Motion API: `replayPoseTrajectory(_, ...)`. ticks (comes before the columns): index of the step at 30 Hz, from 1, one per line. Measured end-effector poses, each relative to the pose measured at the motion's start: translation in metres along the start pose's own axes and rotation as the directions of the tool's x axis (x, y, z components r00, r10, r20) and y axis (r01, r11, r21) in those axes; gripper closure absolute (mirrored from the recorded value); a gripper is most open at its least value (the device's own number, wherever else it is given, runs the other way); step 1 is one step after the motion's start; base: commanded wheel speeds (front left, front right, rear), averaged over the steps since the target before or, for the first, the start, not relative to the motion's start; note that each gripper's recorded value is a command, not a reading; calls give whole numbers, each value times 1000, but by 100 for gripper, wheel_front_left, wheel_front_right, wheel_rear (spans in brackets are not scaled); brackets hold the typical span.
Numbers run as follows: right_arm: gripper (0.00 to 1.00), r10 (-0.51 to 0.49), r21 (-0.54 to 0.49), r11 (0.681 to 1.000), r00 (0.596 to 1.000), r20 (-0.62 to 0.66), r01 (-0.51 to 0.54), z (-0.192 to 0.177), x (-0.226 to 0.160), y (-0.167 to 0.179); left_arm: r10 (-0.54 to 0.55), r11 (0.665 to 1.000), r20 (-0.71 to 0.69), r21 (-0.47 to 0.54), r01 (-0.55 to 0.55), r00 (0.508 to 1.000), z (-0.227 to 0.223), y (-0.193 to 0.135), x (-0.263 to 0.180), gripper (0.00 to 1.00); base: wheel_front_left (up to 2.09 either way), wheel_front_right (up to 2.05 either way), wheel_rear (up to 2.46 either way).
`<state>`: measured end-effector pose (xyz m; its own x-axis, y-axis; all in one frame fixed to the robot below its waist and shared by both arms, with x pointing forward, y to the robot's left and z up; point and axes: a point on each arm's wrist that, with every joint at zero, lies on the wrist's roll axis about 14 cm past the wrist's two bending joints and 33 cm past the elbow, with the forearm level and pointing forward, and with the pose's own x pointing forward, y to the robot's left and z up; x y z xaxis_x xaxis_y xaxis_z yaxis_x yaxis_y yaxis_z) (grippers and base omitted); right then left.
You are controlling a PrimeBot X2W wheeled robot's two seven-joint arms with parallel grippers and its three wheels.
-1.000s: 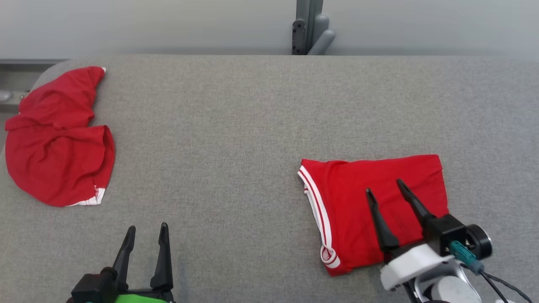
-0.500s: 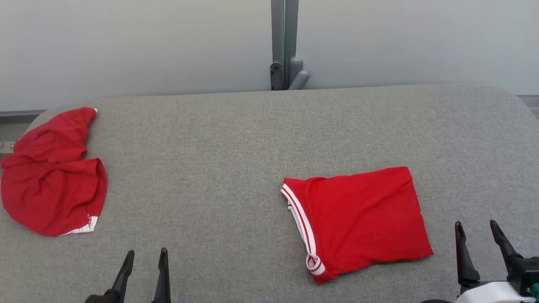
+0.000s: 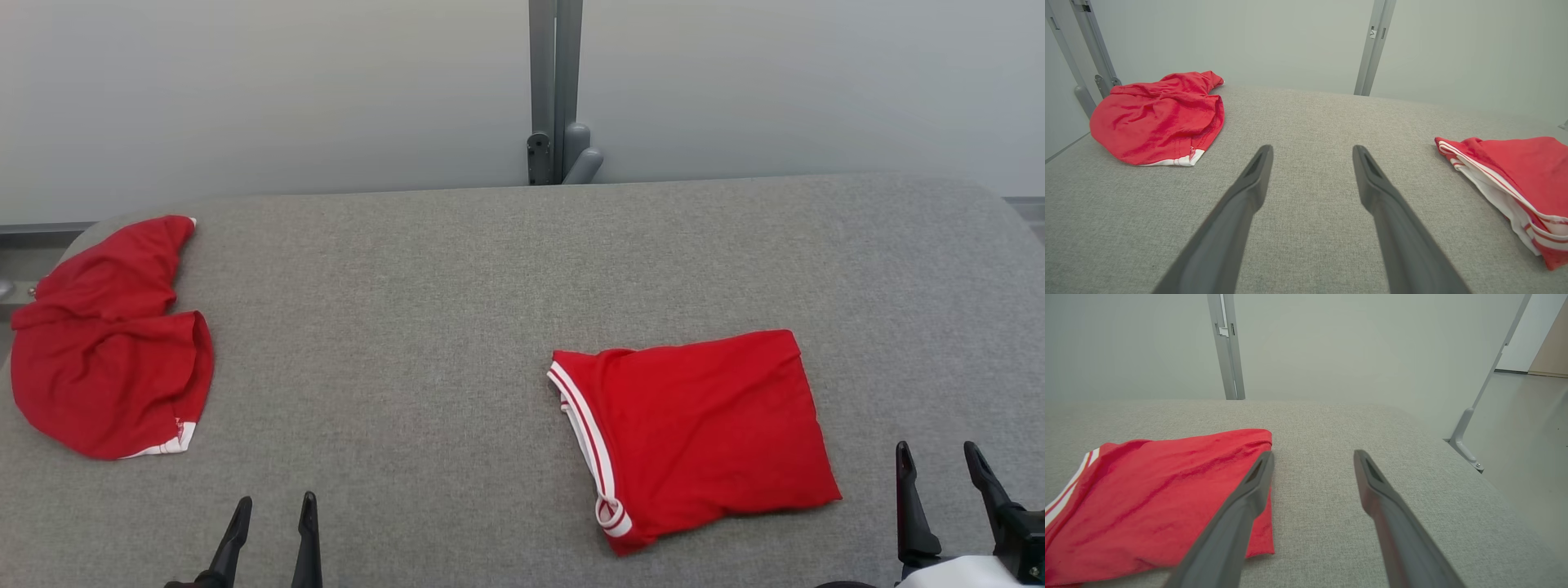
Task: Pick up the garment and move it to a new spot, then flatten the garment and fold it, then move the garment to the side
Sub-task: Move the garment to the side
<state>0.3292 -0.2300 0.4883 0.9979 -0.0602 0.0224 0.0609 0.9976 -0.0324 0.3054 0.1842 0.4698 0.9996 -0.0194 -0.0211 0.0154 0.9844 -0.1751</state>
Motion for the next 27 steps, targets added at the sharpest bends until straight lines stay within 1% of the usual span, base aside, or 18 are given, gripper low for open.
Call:
replayPoseTrajectory(9, 0, 16, 4, 1000, 1000, -1, -16, 0, 3, 6, -3, 1000, -5, -2, 3, 1000, -1, -1, 0, 0, 0, 0, 0)
replayPoseTrajectory(10, 0, 10, 23, 1000, 1000, 5, -10, 1, 4, 5, -2, 1000, -6, -2, 2, 1000, -2, -1, 0, 0, 0, 0, 0)
replayPoseTrajectory(12, 0, -18, 100, 995, 999, 26, 16, 6, 9, 1, 1, 1000, -7, -5, -1, 1000, -2, 0, 1, 0, 0, 0, 0)
replayPoseTrajectory(13, 0, -12, 134, 991, 1000, 8, 11, 0, 12, 5, 4, 1000, -8, -7, -4, 1000, -2, 1, 1, 0, 0, 0, 0)
replayPoseTrajectory(14, 0, 13, 169, 986, 999, -42, -6, -11, 14, 14, 6, 1000, -10, -11, -6, 1000, -2, 2, 2, 0, 0, 0, 0)
replayPoseTrajectory(15, 0, 45, 183, 983, 996, -76, -30, -15, 18, 23, 5, 1000, -14, -14, -5, 1000, -4, 1, 3, 0, 0, 0, 0)
replayPoseTrajectory(17, 0, 89, 202, 977, 990, -114, -65, -10, 41, 28, -11, 1000, -29, -17, 11, 1000, -8, -4, 5, 0, 0, 0, 0)
replayPoseTrajectory(18, 0, 114, 173, 981, 979, -168, -84, -6, 64, 23, -30, 999, -37, -26, 29, 999, -10, -11, 11, 0, 0, 0, 0)
replayPoseTrajectory(20, 0, 142, 180, 979, 951, -274, -94, -19, 76, 26, -40, 999, -40, -30, 39, 998, -11, -14, 17, 0, 0, 0, 0)
replayPoseTrajectory(21, 0, 158, 178, 979, 931, -330, -103, -28, 79, 28, -40, 999, -41, -34, 39, 998, -11, -14, 19, 0, 0, 0, 0)
replayPoseTrajectory(24, 0, 218, 201, 970, 848, -484, -135, -57, 82, 43, -27, 999, -51, -39, 25, 998, -14, -11, 21, 0, 0, 0, 0)
replayPoseTrajectory(25, 0, 234, 218, 966, 823, -518, -137, -65, 82, 47, -20, 999, -57, -39, 18, 998, -16, -9, 20, 0, 0, 0, 0)
replayPoseTrajectory(27, 0, 248, 203, 966, 788, -563, -159, -77, 81, 51, 2, 999, -65, -37, -5, 998, -18, -3, 17, 0, 0, 0, 0)
